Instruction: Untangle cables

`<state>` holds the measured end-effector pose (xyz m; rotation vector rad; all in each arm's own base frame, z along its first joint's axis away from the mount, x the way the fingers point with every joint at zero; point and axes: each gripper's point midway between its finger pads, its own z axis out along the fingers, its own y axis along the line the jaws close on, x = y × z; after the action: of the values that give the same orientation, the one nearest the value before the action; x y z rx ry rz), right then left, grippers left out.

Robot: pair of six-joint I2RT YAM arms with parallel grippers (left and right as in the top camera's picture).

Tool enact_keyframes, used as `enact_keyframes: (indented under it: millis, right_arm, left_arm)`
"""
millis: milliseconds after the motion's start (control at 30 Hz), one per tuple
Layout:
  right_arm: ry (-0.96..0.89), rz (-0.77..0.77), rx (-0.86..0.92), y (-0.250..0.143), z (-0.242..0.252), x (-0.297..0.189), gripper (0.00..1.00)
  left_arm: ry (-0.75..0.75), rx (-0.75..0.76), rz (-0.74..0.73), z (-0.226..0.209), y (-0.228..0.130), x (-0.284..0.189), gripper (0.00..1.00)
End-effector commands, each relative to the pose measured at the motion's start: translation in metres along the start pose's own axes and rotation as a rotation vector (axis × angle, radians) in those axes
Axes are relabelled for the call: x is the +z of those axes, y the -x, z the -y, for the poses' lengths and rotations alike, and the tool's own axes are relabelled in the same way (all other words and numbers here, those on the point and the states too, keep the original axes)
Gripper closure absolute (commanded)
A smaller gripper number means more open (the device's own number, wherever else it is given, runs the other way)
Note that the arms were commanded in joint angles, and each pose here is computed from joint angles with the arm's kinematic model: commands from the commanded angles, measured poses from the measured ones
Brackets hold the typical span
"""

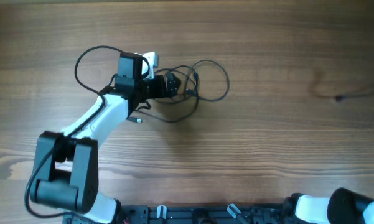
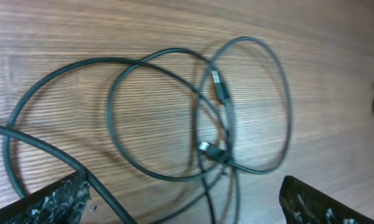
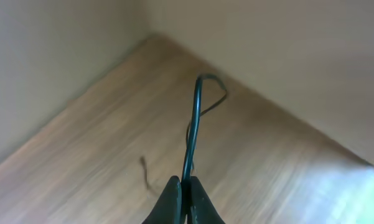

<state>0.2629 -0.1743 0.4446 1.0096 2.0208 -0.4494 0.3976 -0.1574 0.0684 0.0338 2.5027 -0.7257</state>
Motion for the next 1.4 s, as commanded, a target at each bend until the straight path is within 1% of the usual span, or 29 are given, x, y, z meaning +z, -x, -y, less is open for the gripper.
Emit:
enact_keyframes:
  millis: [0, 67, 167, 333, 467, 567, 733, 867, 933, 1200, 1300, 1367]
  right_arm:
    - [-0.111, 0.095, 0.153, 0.015, 0.051, -0.025, 0.96]
    - [-0.134, 0.097, 0.197, 0.016, 0.061, -0.024, 0.95]
    - [-0.167, 0.056, 0.250, 0.015, 0.065, -0.004, 0.95]
    - [-0.285, -0.063, 0.348, 0.006, 0.083, 0.057, 0.96]
    - [-0.298, -0.190, 0.407, -0.006, 0.097, 0.115, 0.95]
    - [-0.294, -0.262, 0.413, -0.016, 0.099, 0.144, 0.95]
    - [-0.358, -0.419, 0.430, -0.055, 0.099, 0.205, 0.96]
    - [-0.405, -0.551, 0.428, -0.102, 0.100, 0.251, 0.96]
    - [-0.416, -0.591, 0.428, -0.124, 0.102, 0.265, 0.96]
    - [-0.488, -0.729, 0.502, -0.203, 0.130, 0.292, 0.96]
    - [-0.470, -0.750, 0.535, -0.215, 0.139, 0.298, 0.96]
    - [-0.412, -0.745, 0.533, -0.212, 0.136, 0.304, 0.96]
  left_arm:
    - [-0.055, 0.041, 0.029, 0.029, 0.005, -0.020, 0.00]
    - [-0.068, 0.059, 0.032, 0.040, 0.004, -0.027, 0.00]
    - [-0.091, 0.088, 0.049, 0.055, 0.006, -0.037, 0.00]
    - [-0.112, 0.104, 0.055, 0.069, 0.004, -0.045, 0.00]
    - [-0.123, 0.119, 0.038, 0.077, -0.003, -0.044, 0.00]
    - [-0.126, 0.122, 0.042, 0.079, -0.002, -0.044, 0.00]
    - [-0.126, 0.121, 0.041, 0.078, -0.002, -0.044, 0.00]
    - [-0.127, 0.123, 0.038, 0.079, -0.003, -0.043, 0.00]
    - [-0.128, 0.123, 0.038, 0.080, -0.003, -0.043, 0.00]
    - [-0.127, 0.105, 0.036, 0.080, -0.003, -0.043, 0.00]
    - [-0.127, 0.105, 0.036, 0.080, -0.003, -0.043, 0.00]
    - [-0.127, 0.105, 0.037, 0.080, -0.003, -0.043, 0.00]
